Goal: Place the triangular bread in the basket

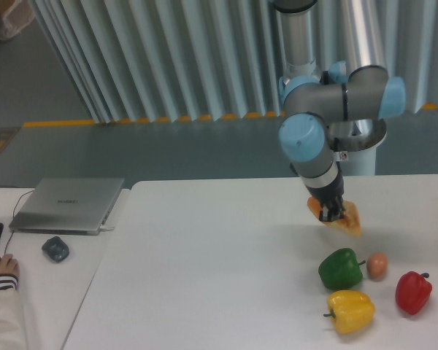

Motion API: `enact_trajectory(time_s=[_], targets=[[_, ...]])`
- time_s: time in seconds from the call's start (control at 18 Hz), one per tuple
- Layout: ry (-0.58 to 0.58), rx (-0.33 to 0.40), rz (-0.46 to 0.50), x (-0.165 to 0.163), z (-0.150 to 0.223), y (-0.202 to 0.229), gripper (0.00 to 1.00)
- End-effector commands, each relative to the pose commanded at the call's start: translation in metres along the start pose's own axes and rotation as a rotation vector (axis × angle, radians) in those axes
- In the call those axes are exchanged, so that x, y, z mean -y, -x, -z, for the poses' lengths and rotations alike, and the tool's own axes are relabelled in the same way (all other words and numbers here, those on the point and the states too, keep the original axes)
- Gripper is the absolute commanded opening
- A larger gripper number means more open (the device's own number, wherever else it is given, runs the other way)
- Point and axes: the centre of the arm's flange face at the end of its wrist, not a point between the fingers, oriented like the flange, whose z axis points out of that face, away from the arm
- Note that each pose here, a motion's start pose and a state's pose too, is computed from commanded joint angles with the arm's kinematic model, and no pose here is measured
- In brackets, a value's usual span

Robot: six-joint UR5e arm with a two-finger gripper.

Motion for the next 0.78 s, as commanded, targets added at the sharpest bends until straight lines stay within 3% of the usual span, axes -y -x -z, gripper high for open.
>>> enact_trajectory(time_s=[0.33,0.61,0.78], targets=[[-0.026,0.052,0.035,-0.039,0.020,-0.001,0.03],[-0.031,0.057,0.004,-0.109,0.013,-0.011,0.03],[-0.009,0.101,0.035,-0.144,0.010,-0.015,0.03]])
